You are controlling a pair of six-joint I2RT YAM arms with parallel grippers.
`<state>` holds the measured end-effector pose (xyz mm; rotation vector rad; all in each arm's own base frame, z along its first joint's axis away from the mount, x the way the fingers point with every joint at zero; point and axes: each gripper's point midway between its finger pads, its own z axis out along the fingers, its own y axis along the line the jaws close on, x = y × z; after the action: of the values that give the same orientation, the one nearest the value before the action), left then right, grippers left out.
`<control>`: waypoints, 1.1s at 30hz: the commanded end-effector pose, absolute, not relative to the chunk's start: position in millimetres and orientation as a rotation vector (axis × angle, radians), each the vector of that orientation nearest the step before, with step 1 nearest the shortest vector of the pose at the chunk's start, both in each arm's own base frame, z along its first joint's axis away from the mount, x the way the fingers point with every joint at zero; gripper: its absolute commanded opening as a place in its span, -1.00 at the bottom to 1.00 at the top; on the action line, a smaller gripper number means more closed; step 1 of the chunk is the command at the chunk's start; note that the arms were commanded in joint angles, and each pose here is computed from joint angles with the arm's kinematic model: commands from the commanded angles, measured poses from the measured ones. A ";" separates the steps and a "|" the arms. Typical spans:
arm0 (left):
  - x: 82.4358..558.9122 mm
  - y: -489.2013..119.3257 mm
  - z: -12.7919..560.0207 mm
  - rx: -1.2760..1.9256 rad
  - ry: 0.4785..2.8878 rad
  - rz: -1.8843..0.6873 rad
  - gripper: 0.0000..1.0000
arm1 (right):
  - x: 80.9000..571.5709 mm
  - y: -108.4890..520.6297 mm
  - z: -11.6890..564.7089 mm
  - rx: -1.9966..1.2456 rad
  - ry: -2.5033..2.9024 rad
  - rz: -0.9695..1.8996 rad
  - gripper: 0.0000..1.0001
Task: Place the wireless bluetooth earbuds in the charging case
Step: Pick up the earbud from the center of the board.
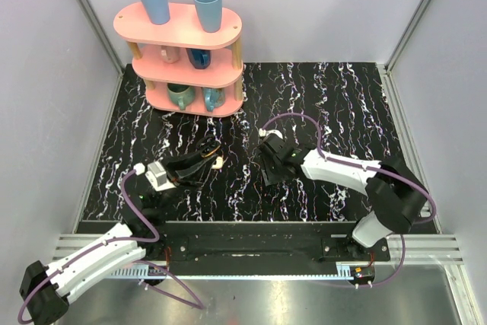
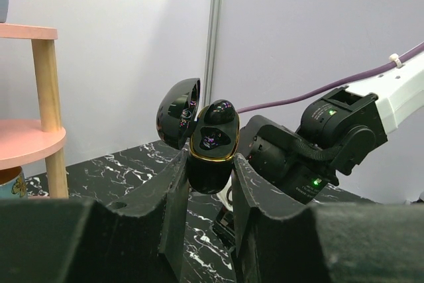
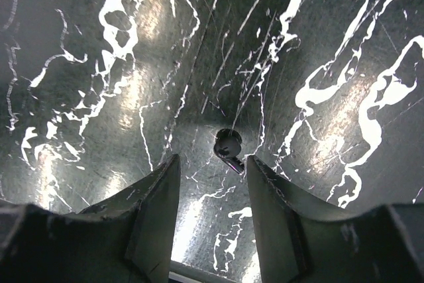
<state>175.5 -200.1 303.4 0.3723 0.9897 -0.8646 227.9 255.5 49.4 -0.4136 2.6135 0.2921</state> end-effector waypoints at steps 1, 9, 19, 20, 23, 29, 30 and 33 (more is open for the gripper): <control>175.8 -192.3 316.5 0.345 0.956 -0.840 -1.00 | 231.4 257.0 52.9 -0.419 2.622 0.276 0.03; 176.0 -193.9 314.9 0.349 0.958 -0.845 -1.00 | 228.4 253.7 35.6 -0.410 2.674 0.233 0.01; 176.2 -193.3 314.6 0.345 0.960 -0.845 -1.00 | 234.0 258.4 26.0 -0.422 2.680 0.216 -0.04; 176.2 -192.9 315.0 0.343 0.959 -0.844 -1.00 | 234.8 259.4 25.9 -0.420 2.680 0.216 -0.05; 175.6 -192.9 315.4 0.344 0.958 -0.846 -1.00 | 234.3 258.7 23.8 -0.413 2.687 0.210 -0.11; 176.3 -192.6 314.3 0.343 0.962 -0.843 -1.00 | 233.9 256.8 22.8 -0.407 2.689 0.197 -0.26; 176.3 -193.1 313.9 0.345 0.963 -0.843 -1.00 | 233.8 256.8 23.8 -0.404 2.687 0.200 -0.27; 176.5 -193.7 313.2 0.348 0.965 -0.844 -1.00 | 233.7 255.1 23.8 -0.402 2.690 0.191 -0.37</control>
<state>177.4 -199.8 298.2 0.3773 1.0116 -0.8505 222.4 249.2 15.0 -0.4326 2.7231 0.1832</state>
